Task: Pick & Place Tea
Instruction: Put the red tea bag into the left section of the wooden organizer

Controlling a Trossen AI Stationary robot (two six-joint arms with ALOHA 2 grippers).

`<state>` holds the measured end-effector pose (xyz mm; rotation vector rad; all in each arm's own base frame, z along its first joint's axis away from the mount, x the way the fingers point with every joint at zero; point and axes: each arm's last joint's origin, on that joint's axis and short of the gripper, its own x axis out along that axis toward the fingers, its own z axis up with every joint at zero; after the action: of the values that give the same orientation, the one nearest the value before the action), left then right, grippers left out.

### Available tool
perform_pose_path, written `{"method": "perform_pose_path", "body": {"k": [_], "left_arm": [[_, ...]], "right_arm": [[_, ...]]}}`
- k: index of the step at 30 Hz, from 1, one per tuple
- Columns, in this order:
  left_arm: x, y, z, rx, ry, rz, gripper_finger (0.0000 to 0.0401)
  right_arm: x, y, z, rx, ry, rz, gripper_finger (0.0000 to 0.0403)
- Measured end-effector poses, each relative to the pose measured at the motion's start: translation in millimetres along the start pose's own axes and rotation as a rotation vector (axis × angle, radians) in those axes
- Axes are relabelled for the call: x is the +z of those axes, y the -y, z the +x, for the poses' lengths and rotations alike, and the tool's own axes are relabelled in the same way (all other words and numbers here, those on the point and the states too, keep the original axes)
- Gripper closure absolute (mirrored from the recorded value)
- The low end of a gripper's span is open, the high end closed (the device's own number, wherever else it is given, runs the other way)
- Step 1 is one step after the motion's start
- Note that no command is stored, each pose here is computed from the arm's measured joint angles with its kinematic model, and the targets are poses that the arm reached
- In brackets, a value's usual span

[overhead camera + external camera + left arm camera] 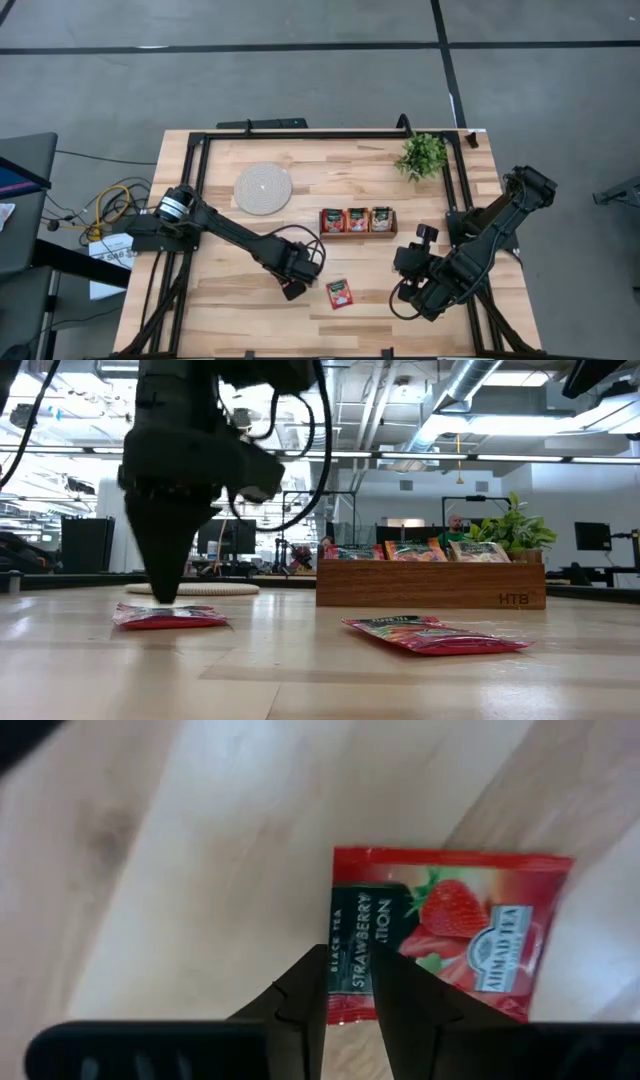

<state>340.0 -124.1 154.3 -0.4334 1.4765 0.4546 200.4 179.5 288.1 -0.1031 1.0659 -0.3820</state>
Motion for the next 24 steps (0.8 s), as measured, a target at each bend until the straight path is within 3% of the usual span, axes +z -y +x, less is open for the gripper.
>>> {"method": "perform_pose_path", "body": {"k": [6,11,19,24], "left_arm": [[-2.6,1.3,10.8,-0.089,-0.033,-0.014,0.0328],[-3.9,-0.1,12.2,-0.088,-0.039,-0.032,0.0328],[-4.1,-0.1,12.4,-0.083,-0.03,0.031,0.0329],[-3.9,-0.3,12.5,-0.078,-0.023,0.041,0.0358]], "right_arm": [[0.2,0.2,0.0,-0.006,0.008,-0.009,0.0327],[0.5,0.4,0.0,-0.012,0.016,-0.009,0.0327],[0.5,0.4,0.0,-0.012,0.016,-0.008,0.0327],[0.5,0.4,0.0,-0.012,0.016,-0.008,0.0327]]}}
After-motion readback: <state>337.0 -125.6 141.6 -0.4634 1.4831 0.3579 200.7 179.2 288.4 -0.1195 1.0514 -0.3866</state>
